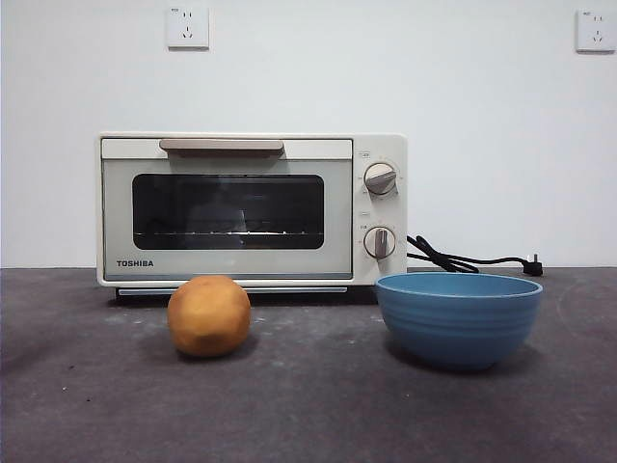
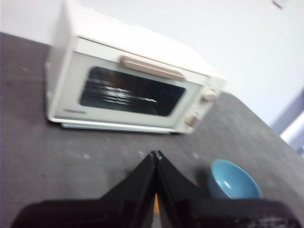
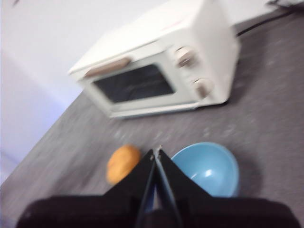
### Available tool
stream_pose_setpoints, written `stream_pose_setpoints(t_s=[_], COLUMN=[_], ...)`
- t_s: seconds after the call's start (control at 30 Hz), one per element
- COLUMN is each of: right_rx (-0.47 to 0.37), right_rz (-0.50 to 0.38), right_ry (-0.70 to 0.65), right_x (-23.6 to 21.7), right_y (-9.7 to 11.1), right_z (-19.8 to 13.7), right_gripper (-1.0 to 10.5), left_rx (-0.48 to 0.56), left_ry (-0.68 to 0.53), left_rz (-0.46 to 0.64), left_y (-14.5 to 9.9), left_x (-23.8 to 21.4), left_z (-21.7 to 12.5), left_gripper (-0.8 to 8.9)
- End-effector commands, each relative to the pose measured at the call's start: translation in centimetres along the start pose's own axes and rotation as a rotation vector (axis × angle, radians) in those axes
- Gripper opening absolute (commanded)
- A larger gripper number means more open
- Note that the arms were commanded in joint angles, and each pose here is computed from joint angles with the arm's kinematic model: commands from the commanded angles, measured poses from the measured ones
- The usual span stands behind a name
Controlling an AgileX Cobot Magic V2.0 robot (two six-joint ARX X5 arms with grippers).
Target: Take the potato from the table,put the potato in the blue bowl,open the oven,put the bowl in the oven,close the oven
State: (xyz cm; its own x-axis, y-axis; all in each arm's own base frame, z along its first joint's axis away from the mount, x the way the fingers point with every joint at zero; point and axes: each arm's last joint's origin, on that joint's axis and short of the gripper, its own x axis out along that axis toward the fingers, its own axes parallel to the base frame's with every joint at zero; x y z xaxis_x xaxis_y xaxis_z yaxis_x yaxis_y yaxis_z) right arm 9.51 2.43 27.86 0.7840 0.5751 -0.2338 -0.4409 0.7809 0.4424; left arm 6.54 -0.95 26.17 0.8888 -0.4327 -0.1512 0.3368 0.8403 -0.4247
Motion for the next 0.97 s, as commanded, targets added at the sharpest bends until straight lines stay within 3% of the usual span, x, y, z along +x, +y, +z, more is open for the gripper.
stream_pose_setpoints(t_s=[0.03, 0.3, 0.5, 0.83, 0.87, 0.97], right_rx=[-0.083, -0.18, -0.245, -0.27, -0.27, -0.26], right_rz=[0.053, 0.127, 0.195, 0.25, 0.25, 0.249], right_ry=[0.081, 0.309, 0.444, 0.473, 0.472, 0.471], right_x=[-0.2, -0.3, -0.3, -0.1, -0.1, -0.1], right_y=[1.1, 3.4, 4.8, 5.5, 5.5, 5.5], right_z=[2.2, 6.6, 7.6, 7.5, 7.5, 7.5], right_gripper=[-0.1, -0.1, -0.1, 0.2, 0.6, 3.7], left_rx=[0.054, 0.107, 0.134, 0.146, 0.146, 0.146], left_ry=[0.055, 0.213, 0.306, 0.341, 0.341, 0.341], left_rz=[-0.05, -0.168, -0.194, -0.198, -0.198, -0.198], left_y=[-0.8, -2.5, -3.5, -3.9, -3.9, -3.9], left_x=[-0.1, -0.3, -0.8, -1.0, -1.0, -1.0], left_z=[1.3, 4.5, 6.3, 6.7, 6.7, 6.7], left_gripper=[-0.08, -0.08, -0.08, -0.08, -0.08, -0.08])
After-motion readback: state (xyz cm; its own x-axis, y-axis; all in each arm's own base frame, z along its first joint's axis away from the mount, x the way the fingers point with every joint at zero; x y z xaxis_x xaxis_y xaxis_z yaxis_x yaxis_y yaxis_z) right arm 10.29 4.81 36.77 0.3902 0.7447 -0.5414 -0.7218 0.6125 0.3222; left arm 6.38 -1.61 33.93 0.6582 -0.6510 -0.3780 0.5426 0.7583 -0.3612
